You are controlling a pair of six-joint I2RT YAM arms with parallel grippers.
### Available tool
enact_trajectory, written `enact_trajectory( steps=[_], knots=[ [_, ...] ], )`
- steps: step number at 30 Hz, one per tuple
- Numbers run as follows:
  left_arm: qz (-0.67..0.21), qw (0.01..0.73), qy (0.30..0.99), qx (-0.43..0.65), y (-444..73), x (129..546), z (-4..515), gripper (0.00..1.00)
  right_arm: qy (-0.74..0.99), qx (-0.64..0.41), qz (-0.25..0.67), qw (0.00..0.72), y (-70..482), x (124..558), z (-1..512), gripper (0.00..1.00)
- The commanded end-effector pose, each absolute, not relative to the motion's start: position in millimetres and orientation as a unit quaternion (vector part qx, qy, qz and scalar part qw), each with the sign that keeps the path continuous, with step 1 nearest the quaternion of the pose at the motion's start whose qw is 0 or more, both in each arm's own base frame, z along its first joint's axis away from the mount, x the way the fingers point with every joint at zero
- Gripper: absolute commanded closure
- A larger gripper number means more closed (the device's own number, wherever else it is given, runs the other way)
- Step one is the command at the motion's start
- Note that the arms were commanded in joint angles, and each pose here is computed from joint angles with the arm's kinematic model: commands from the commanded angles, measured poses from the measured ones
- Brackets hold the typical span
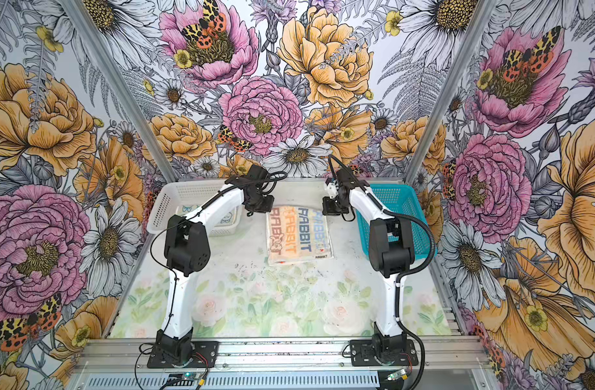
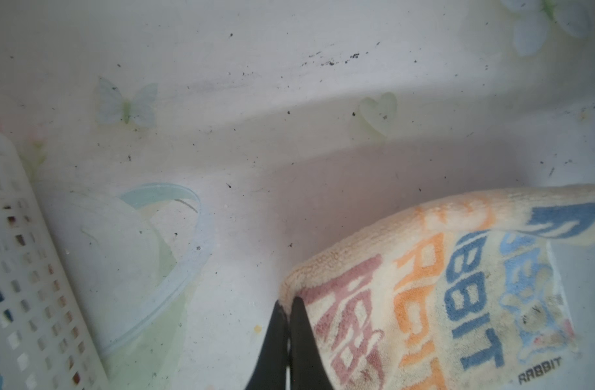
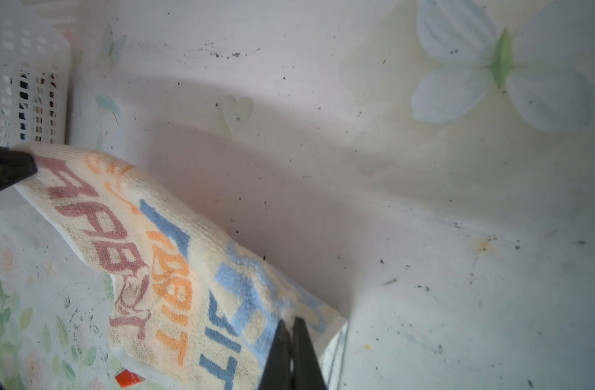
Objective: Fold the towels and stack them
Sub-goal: 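Lift the far edge with both grippers and fold it toward the robot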
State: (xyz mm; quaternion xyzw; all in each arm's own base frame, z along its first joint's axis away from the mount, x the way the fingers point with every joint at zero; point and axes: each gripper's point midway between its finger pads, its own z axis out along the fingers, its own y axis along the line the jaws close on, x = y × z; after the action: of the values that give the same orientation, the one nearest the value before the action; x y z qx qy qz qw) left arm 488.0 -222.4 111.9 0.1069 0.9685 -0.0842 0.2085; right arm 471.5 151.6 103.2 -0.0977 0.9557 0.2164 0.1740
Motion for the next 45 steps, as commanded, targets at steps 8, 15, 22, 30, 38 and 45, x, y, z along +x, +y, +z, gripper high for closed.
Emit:
enact_trajectory(
  steps=[8,15,22,30,38,45],
  knots=[
    [-0.07,0.223,0.965,0.12,-213.7,450.5,111.8,1.0,0.96,-0.066,0.205,0.178,136.9,434.0,111.0,1.0],
    [-0.071,0.222,0.967,0.105,-212.7,414.9,110.1,1.0,0.968,-0.041,0.192,0.158,127.4,405.8,94.1,1.0],
    [-0.079,0.218,0.967,0.102,-218.6,379.2,105.4,1.0,0.975,-0.013,0.171,0.143,116.3,383.5,76.3,1.0],
    [-0.075,0.198,0.971,0.107,-226.2,351.7,81.7,1.0,0.977,-0.003,0.169,0.128,114.8,372.7,61.8,1.0],
    [-0.068,0.202,0.972,0.098,-214.9,345.3,83.2,1.0,0.977,-0.006,0.17,0.128,120.8,365.0,58.0,1.0],
    [-0.075,0.198,0.973,0.097,-215.5,338.8,80.5,1.0,0.978,-0.005,0.17,0.121,121.3,362.2,52.7,1.0]
  ],
)
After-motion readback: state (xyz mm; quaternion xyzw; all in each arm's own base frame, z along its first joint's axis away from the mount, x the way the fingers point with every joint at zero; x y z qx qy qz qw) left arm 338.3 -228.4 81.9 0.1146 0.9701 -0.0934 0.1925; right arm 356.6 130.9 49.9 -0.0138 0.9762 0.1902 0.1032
